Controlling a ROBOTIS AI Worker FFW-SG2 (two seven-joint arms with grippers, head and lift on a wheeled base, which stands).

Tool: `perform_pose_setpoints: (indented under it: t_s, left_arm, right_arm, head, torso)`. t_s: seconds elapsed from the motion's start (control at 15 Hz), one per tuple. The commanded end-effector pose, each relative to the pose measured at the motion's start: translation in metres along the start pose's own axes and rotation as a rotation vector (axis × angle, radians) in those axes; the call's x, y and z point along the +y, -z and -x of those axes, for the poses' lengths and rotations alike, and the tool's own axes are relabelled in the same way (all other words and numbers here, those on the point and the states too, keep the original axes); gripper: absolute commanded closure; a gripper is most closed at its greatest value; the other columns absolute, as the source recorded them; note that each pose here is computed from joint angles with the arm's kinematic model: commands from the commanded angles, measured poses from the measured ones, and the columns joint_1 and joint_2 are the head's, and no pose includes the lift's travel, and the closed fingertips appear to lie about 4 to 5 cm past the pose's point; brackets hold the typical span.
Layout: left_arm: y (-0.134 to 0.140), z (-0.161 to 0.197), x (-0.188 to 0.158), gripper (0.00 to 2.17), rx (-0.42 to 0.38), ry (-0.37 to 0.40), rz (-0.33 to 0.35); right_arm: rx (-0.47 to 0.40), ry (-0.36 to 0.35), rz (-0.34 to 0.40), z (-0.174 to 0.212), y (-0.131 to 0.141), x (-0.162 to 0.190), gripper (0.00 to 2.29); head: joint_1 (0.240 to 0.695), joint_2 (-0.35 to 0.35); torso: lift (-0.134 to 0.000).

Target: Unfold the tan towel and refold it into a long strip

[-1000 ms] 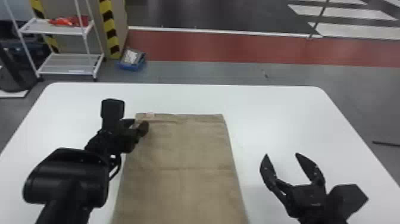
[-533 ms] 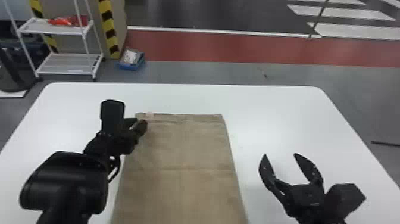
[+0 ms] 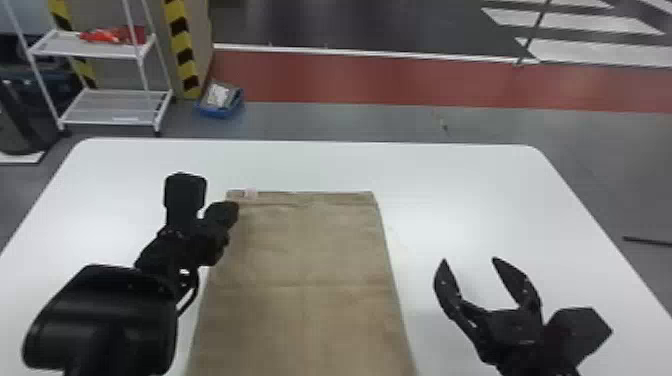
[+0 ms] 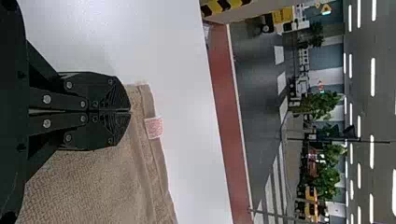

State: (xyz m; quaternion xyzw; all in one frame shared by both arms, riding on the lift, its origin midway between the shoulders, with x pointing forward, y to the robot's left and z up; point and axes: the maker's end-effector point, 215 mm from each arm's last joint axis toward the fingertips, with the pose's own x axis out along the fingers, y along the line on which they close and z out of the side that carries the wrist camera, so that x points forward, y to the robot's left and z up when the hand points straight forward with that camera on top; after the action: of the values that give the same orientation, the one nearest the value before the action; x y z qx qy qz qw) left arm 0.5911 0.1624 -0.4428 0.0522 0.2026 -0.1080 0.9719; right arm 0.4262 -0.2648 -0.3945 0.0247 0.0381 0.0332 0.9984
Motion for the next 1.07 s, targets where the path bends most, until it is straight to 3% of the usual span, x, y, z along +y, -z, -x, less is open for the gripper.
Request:
perform_pose_setpoints:
  t_s: [0.0,0.2,0.4,0.53,0.67,0.73,0.8,0.87,0.93,1.0]
  left_arm:
    - [-0.018,0.021,-0.006,2.15,-0.052,0.005,0.001]
    - [-0.049,0.064,-0.032,2.15,-0.139,0.049,0.000]
    - [-0.084,0.137,-0.104,2.15,-0.236,0.200,0.003]
    - [-0.111,0.185,-0.145,2.15,-0.301,0.271,0.010]
    - [-0.117,0.222,-0.177,2.15,-0.320,0.343,-0.014]
    - [-0.105,0.232,-0.195,2.10,-0.276,0.393,-0.034]
    - [-0.099,0.239,-0.206,1.77,-0.259,0.425,-0.035]
    - [-0.092,0.246,-0.220,1.07,-0.248,0.464,-0.039]
    - [-0.087,0.252,-0.231,0.63,-0.239,0.502,-0.046]
    - [-0.084,0.255,-0.239,0.41,-0.235,0.525,-0.044]
  right_arm:
    - [0.002,0.001,0.000,0.000,0.001,0.000,0.12]
    - [0.002,-0.001,-0.003,0.000,0.001,0.001,0.12]
    - [-0.002,0.001,-0.005,-0.001,0.001,0.002,0.12]
    - [-0.002,0.000,-0.004,-0.001,0.000,0.001,0.12]
    - [-0.002,-0.001,-0.002,-0.001,0.000,0.001,0.12]
    - [-0.005,-0.001,-0.003,-0.001,-0.001,0.001,0.12]
    - [-0.001,-0.001,-0.003,-0.001,0.000,0.001,0.12]
    - [-0.001,-0.001,-0.004,-0.001,0.000,0.001,0.12]
    - [-0.006,0.001,-0.003,-0.001,-0.002,-0.001,0.12]
    - [-0.006,0.003,0.000,-0.001,-0.002,-0.003,0.12]
  head:
    - [0.695,-0.111]
    - [0.695,-0.120]
    - [0.695,-0.147]
    - [0.695,-0.204]
    - [0.695,-0.250]
    - [0.695,-0.273]
    - [0.695,-0.314]
    - [0.695,-0.337]
    - [0.695,-0.350]
    - [0.695,-0.350]
  torso:
    - [-0.123]
    - [-0.123]
    - [-0.123]
    - [-0.123]
    - [-0.123]
    - [-0.123]
    - [-0.123]
    - [-0.123]
    - [-0.123]
    - [-0.123]
